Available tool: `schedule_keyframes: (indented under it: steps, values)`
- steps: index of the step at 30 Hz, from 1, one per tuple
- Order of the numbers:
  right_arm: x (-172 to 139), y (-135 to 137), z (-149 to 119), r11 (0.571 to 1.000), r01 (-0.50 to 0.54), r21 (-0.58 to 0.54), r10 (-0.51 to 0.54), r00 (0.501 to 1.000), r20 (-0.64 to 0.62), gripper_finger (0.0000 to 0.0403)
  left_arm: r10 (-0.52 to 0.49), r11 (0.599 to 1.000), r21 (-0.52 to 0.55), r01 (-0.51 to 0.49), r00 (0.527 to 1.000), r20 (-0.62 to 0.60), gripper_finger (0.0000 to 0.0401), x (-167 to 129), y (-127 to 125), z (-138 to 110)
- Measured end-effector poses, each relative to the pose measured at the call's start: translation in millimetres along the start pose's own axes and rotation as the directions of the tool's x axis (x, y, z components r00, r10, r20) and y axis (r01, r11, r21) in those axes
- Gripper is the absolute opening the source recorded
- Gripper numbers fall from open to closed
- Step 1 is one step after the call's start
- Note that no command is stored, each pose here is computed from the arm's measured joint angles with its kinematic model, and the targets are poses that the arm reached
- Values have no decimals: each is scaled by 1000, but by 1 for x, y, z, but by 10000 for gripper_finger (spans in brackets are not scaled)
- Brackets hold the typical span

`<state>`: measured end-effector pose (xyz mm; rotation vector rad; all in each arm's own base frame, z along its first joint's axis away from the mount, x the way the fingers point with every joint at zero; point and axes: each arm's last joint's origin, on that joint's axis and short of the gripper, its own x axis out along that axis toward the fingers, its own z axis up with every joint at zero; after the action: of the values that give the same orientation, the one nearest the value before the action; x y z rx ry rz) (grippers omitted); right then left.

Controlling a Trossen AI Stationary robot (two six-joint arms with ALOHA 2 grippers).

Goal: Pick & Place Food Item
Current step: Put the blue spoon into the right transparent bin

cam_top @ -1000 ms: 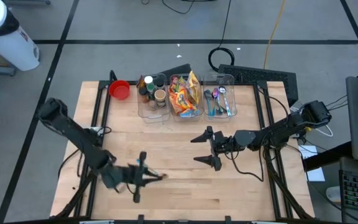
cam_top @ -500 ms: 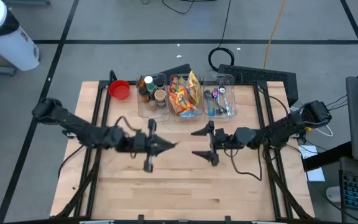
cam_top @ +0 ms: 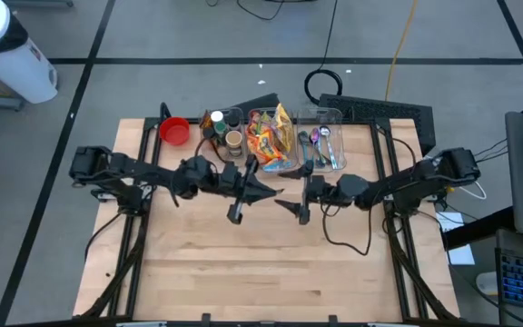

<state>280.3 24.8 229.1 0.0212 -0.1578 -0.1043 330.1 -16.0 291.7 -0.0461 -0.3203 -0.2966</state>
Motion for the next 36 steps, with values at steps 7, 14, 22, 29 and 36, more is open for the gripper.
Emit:
schedule_keyframes:
  steps: [7,14,22,29,36]
  values:
    - [25,0,-2,987,-129,-96,128,992,-16,348,-81,994,-72,81,997,-10,2,-2,6,-1]
    - [37,-5,4,983,-111,-149,107,994,-31,304,-160,978,-141,156,987,-14,2,-1,1,-1]
    - [42,0,6,961,-225,-161,216,974,-74,236,-169,972,-170,162,985,-28,3,-1,0,-2]
    - [42,3,7,958,-231,-168,223,973,-67,170,-173,972,-169,165,984,-35,4,-1,-1,-3]
    - [41,5,10,934,-310,-176,308,951,-40,66,-163,966,-218,139,982,-95,4,-1,-1,-9]
